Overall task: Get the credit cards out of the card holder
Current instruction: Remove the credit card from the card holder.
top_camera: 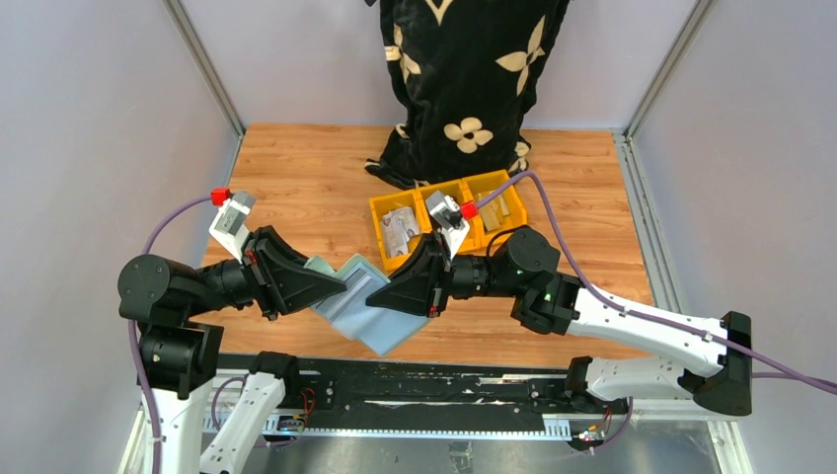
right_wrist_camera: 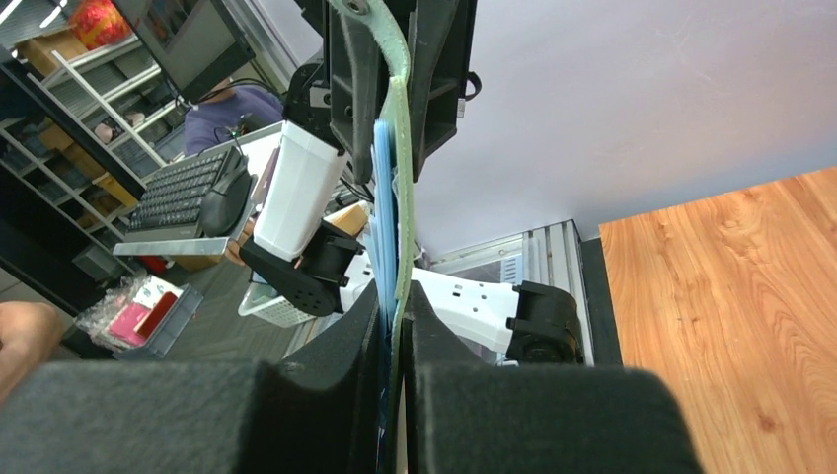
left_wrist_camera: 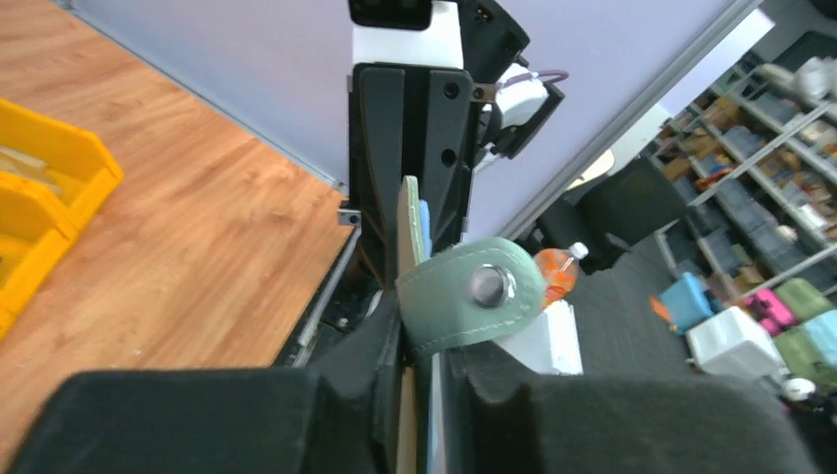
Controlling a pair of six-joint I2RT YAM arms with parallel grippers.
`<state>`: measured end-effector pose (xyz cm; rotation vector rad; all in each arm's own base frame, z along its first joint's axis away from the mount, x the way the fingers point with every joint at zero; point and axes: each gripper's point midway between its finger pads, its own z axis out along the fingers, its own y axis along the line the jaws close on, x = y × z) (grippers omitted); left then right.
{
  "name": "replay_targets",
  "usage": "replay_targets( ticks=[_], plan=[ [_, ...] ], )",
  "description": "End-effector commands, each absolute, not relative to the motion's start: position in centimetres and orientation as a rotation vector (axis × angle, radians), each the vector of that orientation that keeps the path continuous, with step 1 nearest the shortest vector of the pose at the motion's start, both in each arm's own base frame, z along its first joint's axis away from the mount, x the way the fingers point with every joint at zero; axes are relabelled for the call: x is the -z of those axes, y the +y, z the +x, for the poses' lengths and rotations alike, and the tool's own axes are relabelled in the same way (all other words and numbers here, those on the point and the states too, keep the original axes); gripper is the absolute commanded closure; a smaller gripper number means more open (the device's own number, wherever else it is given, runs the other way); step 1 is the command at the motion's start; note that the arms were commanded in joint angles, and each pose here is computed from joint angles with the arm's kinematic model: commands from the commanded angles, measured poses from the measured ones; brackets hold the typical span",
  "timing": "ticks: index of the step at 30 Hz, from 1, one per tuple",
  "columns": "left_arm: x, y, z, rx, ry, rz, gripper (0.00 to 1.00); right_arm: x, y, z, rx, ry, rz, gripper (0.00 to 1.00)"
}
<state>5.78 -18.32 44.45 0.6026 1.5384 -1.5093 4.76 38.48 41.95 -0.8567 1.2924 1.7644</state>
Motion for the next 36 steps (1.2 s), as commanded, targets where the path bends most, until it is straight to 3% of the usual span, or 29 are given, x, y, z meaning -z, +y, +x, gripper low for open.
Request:
replay_targets(
  ticks=[1,6,8,11,14,21,23,25,28,36],
  plan=[
    [-44.2,-18.0,6.0,1.423,1.519,0.601,0.89,-40.2,38.8,3.7,-1.747,1.326,-0.954,1.0],
    [-42.5,-17.5,6.4,1.289,1.524,0.648,0.97,-40.7,39.1,3.3,-1.756,1.312,-0.967,1.0],
    [-41.8,-17.4,6.1,1.271,1.532,0.674,0.91,-40.9,39.3,3.1,-1.764,1.306,-0.978,1.0],
    [-41.2,-17.6,5.0,1.307,1.525,0.737,0.73,-40.9,39.6,3.0,-1.767,1.307,-0.996,1.0],
    [-40.6,-17.6,4.4,1.311,1.53,0.769,0.71,-40.7,39.9,2.8,-1.77,1.311,-1.007,1.0],
    [-40.2,-17.5,4.5,1.285,1.542,0.796,0.96,-40.7,39.7,2.5,-1.77,1.302,-1.027,1.0],
    [-40.3,-17.5,4.7,1.274,1.536,0.795,1.0,-40.6,39.3,2.3,-1.772,1.302,-1.037,0.87],
    [-40.4,-17.4,4.9,1.241,1.526,0.786,1.0,-40.6,38.8,2.2,-1.762,1.301,-1.043,0.56],
    [-40.6,-17.1,5.2,1.179,1.503,0.781,1.0,-41.2,37.9,3.0,-1.716,1.305,-0.975,0.28],
    [-41.4,-16.8,5.1,1.128,1.465,0.772,1.0,-41.3,38.6,5.1,-1.652,1.434,-0.851,0.23]
  ],
)
